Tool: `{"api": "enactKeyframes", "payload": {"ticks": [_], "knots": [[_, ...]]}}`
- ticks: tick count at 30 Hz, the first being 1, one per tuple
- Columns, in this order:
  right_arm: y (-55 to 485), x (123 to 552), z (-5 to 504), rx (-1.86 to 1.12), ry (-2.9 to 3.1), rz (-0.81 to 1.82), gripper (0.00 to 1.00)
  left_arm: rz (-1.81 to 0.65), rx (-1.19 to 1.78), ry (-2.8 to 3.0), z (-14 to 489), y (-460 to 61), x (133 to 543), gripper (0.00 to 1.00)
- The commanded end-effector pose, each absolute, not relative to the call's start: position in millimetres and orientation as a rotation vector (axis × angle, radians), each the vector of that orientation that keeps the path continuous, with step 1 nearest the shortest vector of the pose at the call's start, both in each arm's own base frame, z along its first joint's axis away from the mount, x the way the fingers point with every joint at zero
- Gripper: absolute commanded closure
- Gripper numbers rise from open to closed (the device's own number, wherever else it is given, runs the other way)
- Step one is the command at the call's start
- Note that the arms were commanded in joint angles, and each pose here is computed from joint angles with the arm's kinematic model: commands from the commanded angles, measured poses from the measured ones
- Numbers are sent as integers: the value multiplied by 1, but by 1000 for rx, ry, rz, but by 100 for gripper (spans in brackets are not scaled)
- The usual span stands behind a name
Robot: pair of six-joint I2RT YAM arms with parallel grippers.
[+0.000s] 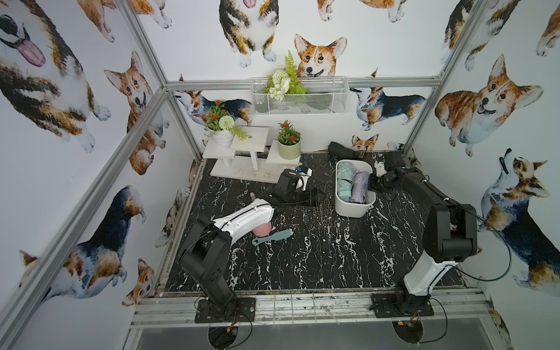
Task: Put the umbrella into the storage box
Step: Move the storage box to the center of the board.
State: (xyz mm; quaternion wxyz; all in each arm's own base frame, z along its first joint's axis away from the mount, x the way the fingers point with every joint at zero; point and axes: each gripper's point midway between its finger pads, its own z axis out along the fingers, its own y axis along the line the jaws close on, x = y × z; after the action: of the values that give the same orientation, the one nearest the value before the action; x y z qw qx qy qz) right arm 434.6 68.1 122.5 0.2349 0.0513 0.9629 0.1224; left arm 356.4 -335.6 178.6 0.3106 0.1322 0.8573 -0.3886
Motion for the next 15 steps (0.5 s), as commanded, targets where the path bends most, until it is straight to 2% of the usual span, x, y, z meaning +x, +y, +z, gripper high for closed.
{"api": "enactKeyframes", "payload": {"ticks": [1,3,4,5,7,10,15], "knots": [[102,445,130,58,2612,480,89,-987,322,2258,183,-324,357,22],[114,447,130,36,2616,523,87,-977,302,2263,180,-317,359,22],[117,448,131,32,2615,533,80,-971,292,2268,178,-314,360,22],[120,449,132,29,2612,534,72,-970,289,2269,177,-313,360,22],[118,453,139,41,2595,519,47,-967,280,2275,175,-310,361,22],[108,462,158,44,2535,461,27,-967,278,2279,173,-308,362,22],[77,478,193,126,2416,503,23,-968,284,2283,171,-309,363,22]]}}
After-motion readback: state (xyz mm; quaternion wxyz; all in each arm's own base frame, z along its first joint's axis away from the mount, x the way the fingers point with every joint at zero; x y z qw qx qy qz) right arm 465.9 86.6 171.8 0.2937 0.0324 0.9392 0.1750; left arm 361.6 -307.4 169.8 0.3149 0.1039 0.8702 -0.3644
